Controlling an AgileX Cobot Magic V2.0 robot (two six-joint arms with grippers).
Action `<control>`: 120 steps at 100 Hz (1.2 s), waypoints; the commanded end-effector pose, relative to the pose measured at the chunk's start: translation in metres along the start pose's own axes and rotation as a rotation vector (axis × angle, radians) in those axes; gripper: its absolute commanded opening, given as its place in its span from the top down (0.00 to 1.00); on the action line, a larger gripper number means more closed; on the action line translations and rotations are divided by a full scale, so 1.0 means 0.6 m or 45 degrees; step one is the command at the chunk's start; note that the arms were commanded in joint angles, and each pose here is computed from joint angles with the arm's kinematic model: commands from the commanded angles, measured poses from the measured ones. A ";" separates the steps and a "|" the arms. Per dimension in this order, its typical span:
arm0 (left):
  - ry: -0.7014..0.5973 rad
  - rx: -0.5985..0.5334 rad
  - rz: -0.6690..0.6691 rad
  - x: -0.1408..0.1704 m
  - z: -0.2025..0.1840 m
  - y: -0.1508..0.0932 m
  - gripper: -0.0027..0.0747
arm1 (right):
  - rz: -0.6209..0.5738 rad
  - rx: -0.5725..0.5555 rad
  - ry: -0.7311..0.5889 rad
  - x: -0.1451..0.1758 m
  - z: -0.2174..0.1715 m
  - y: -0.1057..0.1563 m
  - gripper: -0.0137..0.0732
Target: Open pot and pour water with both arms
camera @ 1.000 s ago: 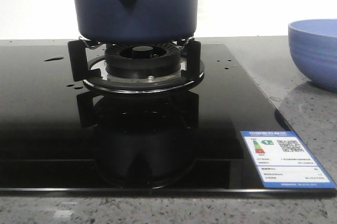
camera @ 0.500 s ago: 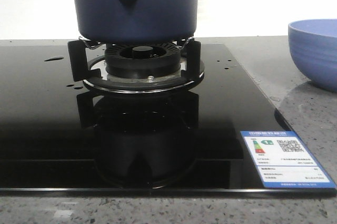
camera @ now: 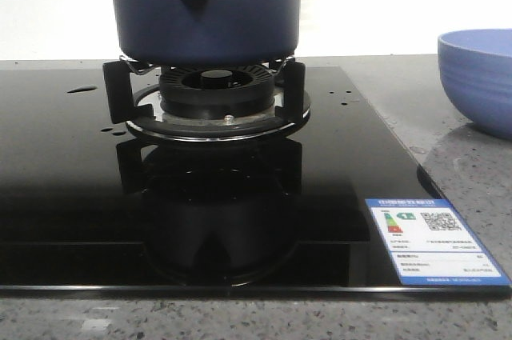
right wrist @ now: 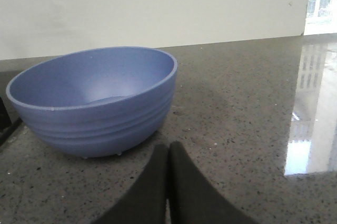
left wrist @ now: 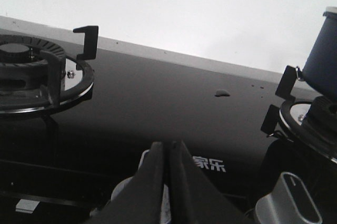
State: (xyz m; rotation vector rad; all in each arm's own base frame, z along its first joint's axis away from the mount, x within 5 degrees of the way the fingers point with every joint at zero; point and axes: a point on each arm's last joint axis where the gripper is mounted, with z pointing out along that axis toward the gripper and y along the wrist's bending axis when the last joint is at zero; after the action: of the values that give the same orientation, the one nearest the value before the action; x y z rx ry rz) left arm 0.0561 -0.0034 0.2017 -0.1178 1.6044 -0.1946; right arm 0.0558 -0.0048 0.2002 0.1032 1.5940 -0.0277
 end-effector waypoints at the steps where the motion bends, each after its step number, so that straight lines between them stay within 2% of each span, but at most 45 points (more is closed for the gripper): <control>1: -0.122 0.025 -0.043 0.001 -0.001 0.001 0.99 | 0.042 -0.015 -0.118 -0.002 -0.001 0.001 0.91; 15: -0.138 0.032 -0.144 -0.002 -0.001 0.001 0.99 | 0.085 -0.018 -0.134 -0.004 -0.001 0.001 0.91; 29: -0.143 0.041 -0.292 -0.002 -0.001 0.001 0.99 | 0.254 -0.027 -0.162 -0.007 -0.001 0.001 0.91; 49: -0.167 0.062 -0.680 -0.008 -0.002 0.001 0.99 | 0.536 -0.032 -0.220 -0.015 -0.002 -0.002 0.91; 64: -0.192 0.095 -0.728 -0.030 -0.007 -0.005 0.99 | 0.578 -0.062 -0.195 -0.034 -0.007 0.002 0.91; 72: -0.217 0.129 -0.658 -0.056 -0.014 -0.013 0.99 | 0.544 -0.093 -0.178 -0.061 -0.014 0.008 0.91; 82: -0.210 0.167 -0.460 -0.102 -0.025 -0.030 0.99 | 0.432 -0.112 -0.106 -0.099 -0.017 0.015 0.91; 98: -0.044 0.221 -0.135 -0.168 -0.022 -0.058 0.99 | 0.219 -0.145 0.124 -0.162 0.003 0.027 0.91; 107: 0.043 0.253 0.017 -0.202 -0.010 -0.071 0.99 | 0.160 -0.180 0.226 -0.195 0.021 0.033 0.91; 120: 0.122 0.301 0.089 -0.241 0.008 -0.086 0.99 | 0.140 -0.224 0.312 -0.225 0.054 0.041 0.91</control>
State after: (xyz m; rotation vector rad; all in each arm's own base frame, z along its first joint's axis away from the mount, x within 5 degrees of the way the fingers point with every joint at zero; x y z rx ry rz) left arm 0.0572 -0.0239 0.3297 0.0900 1.6862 -0.3421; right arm 0.0812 0.0106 0.3122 0.0999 1.8639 0.2388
